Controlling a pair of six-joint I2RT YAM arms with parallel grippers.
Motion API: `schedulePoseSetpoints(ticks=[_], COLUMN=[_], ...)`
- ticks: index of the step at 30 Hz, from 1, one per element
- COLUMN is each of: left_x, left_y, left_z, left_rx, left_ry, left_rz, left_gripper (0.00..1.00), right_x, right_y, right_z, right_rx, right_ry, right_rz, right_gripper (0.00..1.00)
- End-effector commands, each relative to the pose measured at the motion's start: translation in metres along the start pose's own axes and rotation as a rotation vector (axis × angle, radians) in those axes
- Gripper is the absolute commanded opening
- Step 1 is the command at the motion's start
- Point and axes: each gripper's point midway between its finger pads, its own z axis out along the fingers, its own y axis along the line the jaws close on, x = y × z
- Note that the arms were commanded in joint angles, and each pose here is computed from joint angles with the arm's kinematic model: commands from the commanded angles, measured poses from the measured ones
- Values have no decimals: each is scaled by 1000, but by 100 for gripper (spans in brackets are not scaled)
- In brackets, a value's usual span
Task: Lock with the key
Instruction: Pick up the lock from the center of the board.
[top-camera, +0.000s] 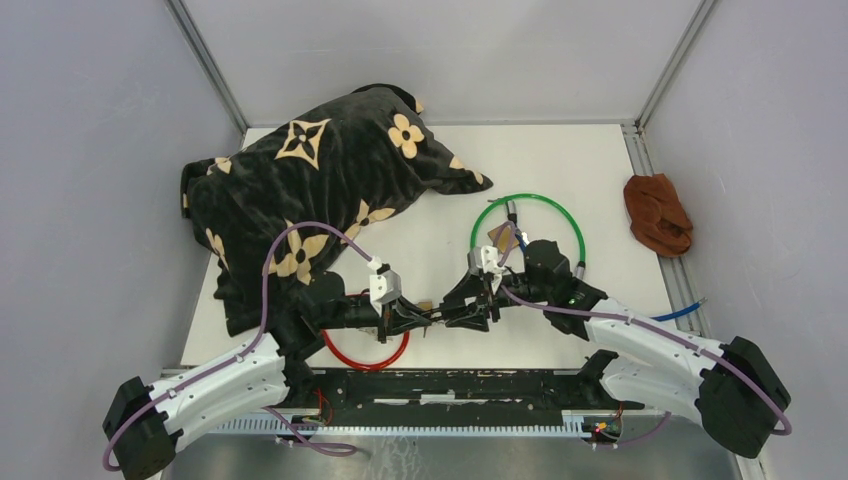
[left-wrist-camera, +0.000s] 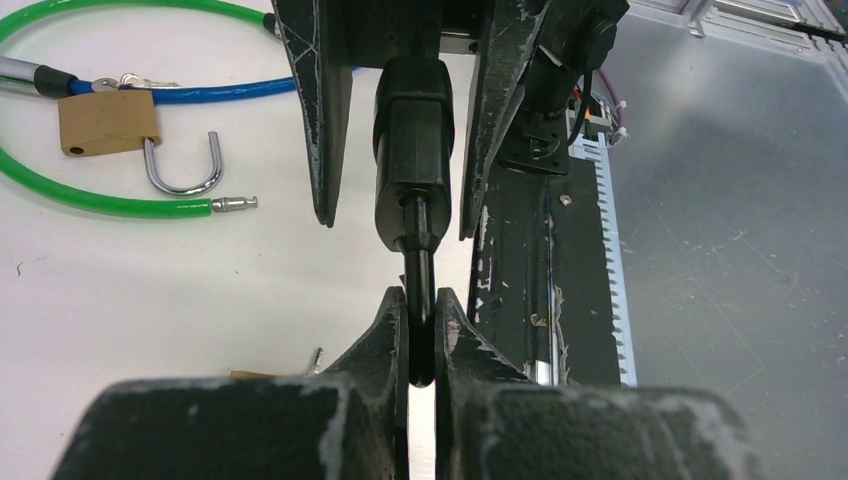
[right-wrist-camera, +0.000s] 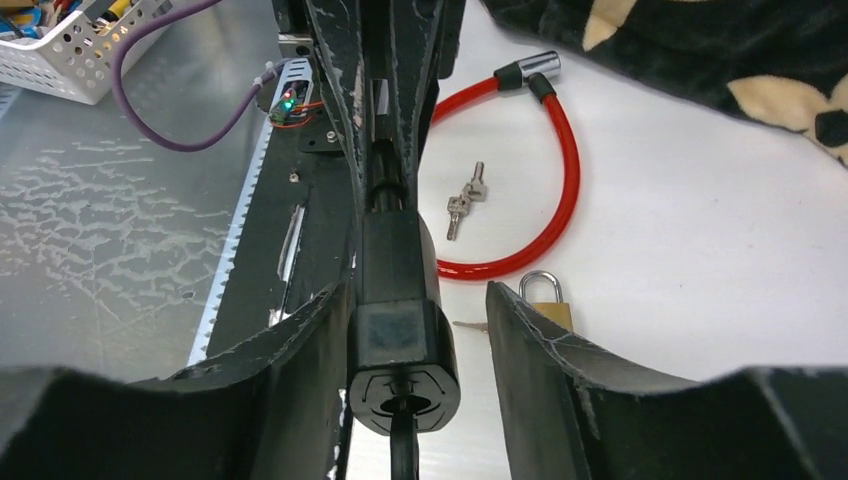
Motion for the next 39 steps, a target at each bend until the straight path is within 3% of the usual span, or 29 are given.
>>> schedulePoseSetpoints(ticks=[1,3,7,8,11,14,16,23,27,36,39], left_x=[-49,-47,-48,-48,-52,-59,-64,-72,-67,-78,-83], left_y=[-5,-6,-6,-6,-2,6,8,9,3,3,4], left_z=[-1,-1,0,0,-1,-4,-7,-17,-17,-17,-17], left_rx=[32,36,37,35,9,-38,-47,-58,-24,-25,-34], left_ry=[-155,-152,-151,-152,-162,-184,-197,-227,-228,-255,-271], left_rz=[150,147,146,145,140,124,112,68,39,15,14], left_gripper=[2,2,2,2,2,25,32,34,42,34,21], right_x=[-11,-14,-22,-25,-35,-50,-59,-80,-89,-95,-93], right_y=[-4,-2,2,3,4,7,10,20,20,19,18], right_z=[-2,-2,-1,-2,-3,-8,-13,-21,-21,-18,-17], right_rx=[38,31,11,11,22,24,25,-10,-15,-31,-31], right_ry=[-36,-48,-75,-86,-133,-200,-244,-345,-378,-400,-397], right_rz=[-39,-36,-20,-22,-23,-29,-43,-70,-71,-64,-59], right_gripper=[55,47,6,0,0,0,0,0,0,0,0])
